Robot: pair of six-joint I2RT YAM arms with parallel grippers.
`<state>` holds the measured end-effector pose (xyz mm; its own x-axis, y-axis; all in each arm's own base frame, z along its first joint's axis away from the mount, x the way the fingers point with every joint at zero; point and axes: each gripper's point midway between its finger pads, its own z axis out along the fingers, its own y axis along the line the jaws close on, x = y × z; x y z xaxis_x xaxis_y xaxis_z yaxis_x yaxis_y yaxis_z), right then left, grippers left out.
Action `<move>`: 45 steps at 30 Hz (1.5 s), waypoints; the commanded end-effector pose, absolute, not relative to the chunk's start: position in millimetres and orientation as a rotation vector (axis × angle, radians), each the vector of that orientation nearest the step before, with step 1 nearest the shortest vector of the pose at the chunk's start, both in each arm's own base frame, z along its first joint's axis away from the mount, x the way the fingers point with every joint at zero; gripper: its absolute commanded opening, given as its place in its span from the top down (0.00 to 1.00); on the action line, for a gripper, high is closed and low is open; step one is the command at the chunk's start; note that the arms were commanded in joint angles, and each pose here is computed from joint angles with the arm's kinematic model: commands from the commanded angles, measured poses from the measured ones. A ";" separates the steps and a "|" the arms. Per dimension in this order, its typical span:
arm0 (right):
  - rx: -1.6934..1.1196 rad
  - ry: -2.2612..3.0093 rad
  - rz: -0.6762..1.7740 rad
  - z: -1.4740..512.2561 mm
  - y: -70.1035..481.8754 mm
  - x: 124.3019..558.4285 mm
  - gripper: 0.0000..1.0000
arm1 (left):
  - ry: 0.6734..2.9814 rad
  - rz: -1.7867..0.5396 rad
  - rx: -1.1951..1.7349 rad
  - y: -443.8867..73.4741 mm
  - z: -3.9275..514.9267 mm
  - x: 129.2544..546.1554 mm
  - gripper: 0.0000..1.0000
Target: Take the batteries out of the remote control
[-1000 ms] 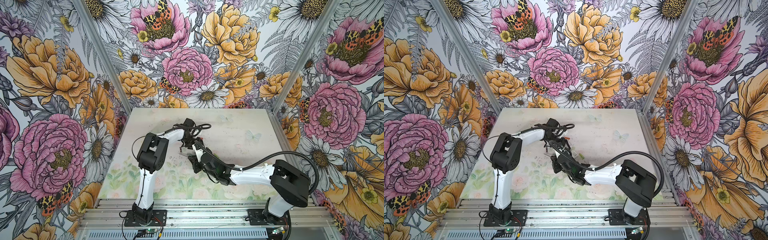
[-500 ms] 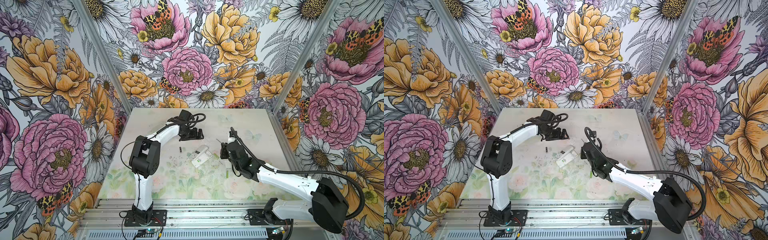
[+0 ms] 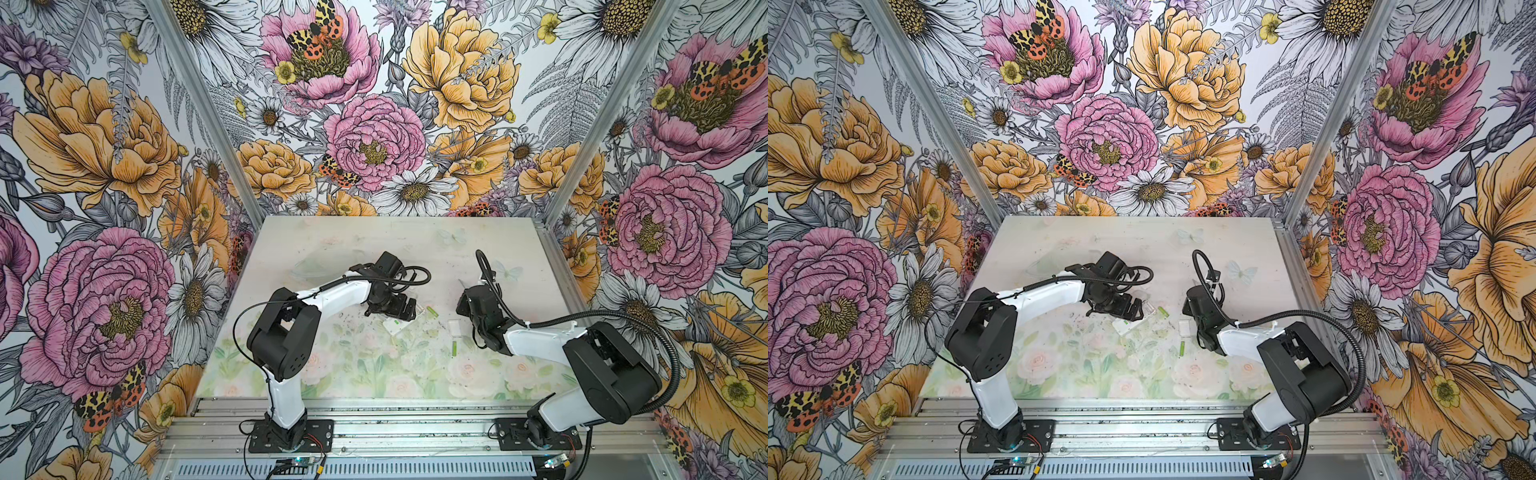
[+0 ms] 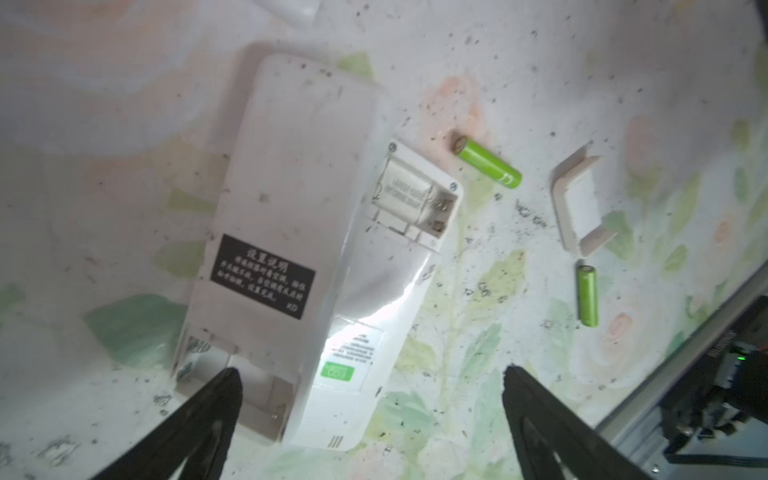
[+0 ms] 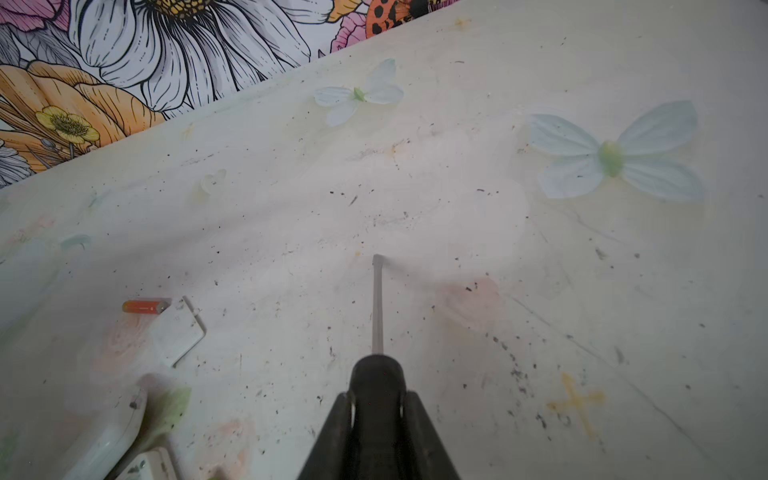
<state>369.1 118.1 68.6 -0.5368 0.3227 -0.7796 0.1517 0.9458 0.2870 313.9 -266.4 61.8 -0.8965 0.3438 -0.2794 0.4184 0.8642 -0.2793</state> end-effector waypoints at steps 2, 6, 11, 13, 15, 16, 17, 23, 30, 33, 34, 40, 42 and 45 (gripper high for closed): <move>0.335 2.200 0.342 57.8 125.3 375.5 0.67 | 2.697 -0.238 0.532 -240.4 73.6 350.3 0.01; 0.314 2.233 0.377 53.1 133.3 379.0 0.66 | 2.724 -0.168 0.532 -234.3 51.3 365.9 0.01; 0.320 2.243 0.425 49.9 140.6 383.1 0.56 | 2.742 -0.091 0.550 -227.3 30.7 379.9 0.01; 0.315 2.252 0.425 51.8 141.8 384.6 0.50 | 2.721 -0.086 0.520 -222.6 35.6 388.6 0.01; 0.315 2.241 0.422 56.3 141.1 386.4 0.43 | 2.694 -0.053 0.503 -216.0 43.5 398.0 0.01; 0.318 2.233 0.418 60.0 139.4 387.6 0.39 | 2.689 -0.084 0.494 -217.3 47.4 400.3 0.01; 0.324 2.230 0.410 63.6 136.7 388.3 0.36 | 2.683 -0.121 0.498 -220.3 51.8 400.6 0.01; 0.392 2.160 0.297 97.5 93.2 394.2 0.00 | 2.565 -0.294 0.428 -227.1 117.2 394.3 0.01; 0.493 2.008 0.032 141.9 -5.6 391.1 0.00 | 2.214 -0.390 0.154 -153.5 225.0 414.6 0.01; 0.568 1.950 -0.075 147.9 -44.5 382.1 0.01 | 2.052 -0.314 -0.038 -82.6 220.6 426.3 0.01; 0.552 1.928 -0.110 152.8 -51.5 380.0 0.00 | 2.021 -0.310 -0.118 -57.9 209.9 427.0 0.01; 0.395 1.884 -0.313 146.4 -57.2 348.2 0.01 | 1.822 -0.146 -0.209 19.2 176.7 396.7 0.01; 0.363 1.780 -0.260 142.1 -46.8 340.8 0.00 | 1.756 -0.059 -0.182 27.4 171.4 386.2 0.01; 0.288 1.734 -0.288 147.5 -36.2 347.2 0.00 | 1.725 -0.062 -0.172 32.9 159.3 387.0 0.01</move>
